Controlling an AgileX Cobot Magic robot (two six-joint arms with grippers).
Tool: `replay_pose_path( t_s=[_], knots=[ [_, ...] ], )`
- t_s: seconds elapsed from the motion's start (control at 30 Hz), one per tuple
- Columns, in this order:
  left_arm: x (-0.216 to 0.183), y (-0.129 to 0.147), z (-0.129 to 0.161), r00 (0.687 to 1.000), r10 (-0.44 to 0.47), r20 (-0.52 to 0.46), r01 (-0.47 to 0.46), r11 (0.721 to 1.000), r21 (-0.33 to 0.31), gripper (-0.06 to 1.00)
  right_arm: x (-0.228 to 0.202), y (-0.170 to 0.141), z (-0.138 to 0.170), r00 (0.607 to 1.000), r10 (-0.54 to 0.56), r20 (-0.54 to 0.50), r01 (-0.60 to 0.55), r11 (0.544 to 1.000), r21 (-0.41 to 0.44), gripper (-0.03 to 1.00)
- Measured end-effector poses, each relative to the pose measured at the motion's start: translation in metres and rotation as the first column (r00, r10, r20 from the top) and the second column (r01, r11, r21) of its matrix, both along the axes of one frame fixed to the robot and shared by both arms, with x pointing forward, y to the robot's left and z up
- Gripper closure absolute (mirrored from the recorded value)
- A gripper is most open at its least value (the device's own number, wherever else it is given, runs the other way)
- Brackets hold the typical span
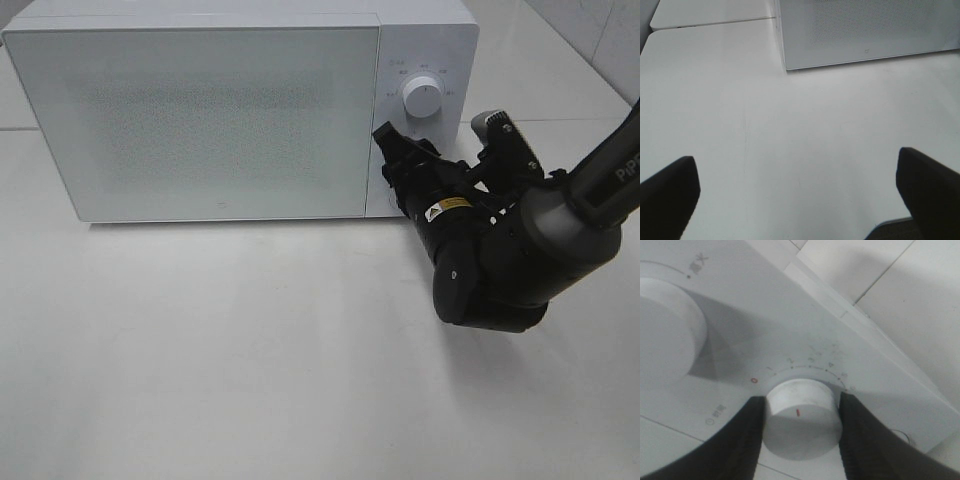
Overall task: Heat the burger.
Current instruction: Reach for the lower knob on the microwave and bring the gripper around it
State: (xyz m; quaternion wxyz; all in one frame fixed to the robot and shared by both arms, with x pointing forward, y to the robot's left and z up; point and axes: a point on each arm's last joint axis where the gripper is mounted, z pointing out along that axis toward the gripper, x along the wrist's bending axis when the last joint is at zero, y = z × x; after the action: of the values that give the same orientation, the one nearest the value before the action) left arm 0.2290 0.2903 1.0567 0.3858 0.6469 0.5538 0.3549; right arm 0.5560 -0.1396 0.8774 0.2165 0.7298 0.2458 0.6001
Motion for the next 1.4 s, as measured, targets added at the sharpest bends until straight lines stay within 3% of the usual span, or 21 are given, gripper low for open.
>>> replay_pose_path(
  t_s=[0.2,0.53,0.7,0.93,1.4],
  knots=[
    [0.0000,0.0000,0.0000,1.000,0.000,0.000,0.000,1.000,0.000,-0.05,-0.0002,-0.0001,-0.0001,1.000,-0.027,0.001,0.026,0.989,0.143,0.54],
    [0.0000,0.0000,0.0000,1.000,0.000,0.000,0.000,1.000,0.000,-0.05,-0.0004,-0.0002,-0.0002,0.999,-0.054,-0.002,0.052,0.958,0.281,0.53],
    [0.0000,0.0000,0.0000,1.000,0.000,0.000,0.000,1.000,0.000,-0.05,-0.0002,-0.0001,-0.0001,0.997,-0.074,-0.006,0.071,0.920,0.386,0.53],
    [0.0000,0.0000,0.0000,1.000,0.000,0.000,0.000,1.000,0.000,-0.05,-0.0002,-0.0002,0.0000,0.996,-0.089,-0.010,0.084,0.885,0.457,0.53],
    [0.0000,0.0000,0.0000,1.000,0.000,0.000,0.000,1.000,0.000,-0.05,-0.0007,-0.0009,0.0000,0.990,-0.141,-0.029,0.127,0.762,0.635,0.53]
  ],
)
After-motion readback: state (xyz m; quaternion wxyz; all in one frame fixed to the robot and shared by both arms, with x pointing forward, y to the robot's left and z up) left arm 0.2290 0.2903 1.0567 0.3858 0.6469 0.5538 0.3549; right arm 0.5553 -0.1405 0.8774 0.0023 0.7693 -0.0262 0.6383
